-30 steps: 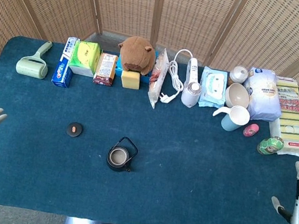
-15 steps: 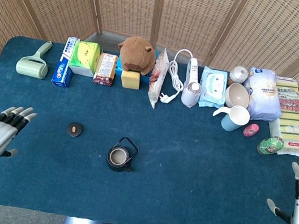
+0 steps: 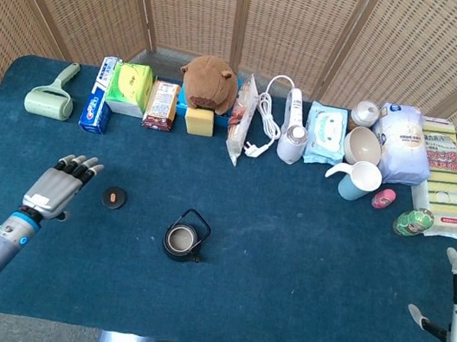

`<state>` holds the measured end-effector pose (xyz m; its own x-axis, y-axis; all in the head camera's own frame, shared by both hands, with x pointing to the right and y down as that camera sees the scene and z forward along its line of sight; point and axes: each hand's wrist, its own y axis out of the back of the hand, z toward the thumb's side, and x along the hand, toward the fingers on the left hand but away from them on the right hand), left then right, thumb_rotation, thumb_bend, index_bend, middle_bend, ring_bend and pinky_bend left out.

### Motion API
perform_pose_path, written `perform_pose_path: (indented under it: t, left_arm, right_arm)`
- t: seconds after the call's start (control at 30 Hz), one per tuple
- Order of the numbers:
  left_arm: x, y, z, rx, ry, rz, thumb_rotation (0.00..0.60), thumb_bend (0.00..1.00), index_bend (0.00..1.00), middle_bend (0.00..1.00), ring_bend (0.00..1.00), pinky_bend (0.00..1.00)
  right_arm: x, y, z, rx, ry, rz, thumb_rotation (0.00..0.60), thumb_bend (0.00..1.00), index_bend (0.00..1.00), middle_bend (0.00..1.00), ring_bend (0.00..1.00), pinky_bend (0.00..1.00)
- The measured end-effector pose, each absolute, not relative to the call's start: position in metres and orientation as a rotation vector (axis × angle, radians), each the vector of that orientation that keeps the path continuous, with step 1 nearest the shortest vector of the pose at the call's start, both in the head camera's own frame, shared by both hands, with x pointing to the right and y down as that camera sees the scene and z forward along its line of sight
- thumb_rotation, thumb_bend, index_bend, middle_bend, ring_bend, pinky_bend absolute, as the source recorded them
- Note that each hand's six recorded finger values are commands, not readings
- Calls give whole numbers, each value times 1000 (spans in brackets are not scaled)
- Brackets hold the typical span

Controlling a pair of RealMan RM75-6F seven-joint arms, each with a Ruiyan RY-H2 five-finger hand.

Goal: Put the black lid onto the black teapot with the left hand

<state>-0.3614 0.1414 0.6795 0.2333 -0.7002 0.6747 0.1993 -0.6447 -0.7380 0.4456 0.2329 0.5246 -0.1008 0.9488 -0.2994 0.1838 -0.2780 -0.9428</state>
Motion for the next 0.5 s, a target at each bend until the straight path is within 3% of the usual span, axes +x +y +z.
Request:
perform_pose_path:
  t: [0.5]
  left_arm:
    - [-330,135,695,-1734,431,-1469,600,138,153,163,0,68]
  right_arm:
    - [448,232,523,-1513,-1296,1438,600,132,0,0,0,0]
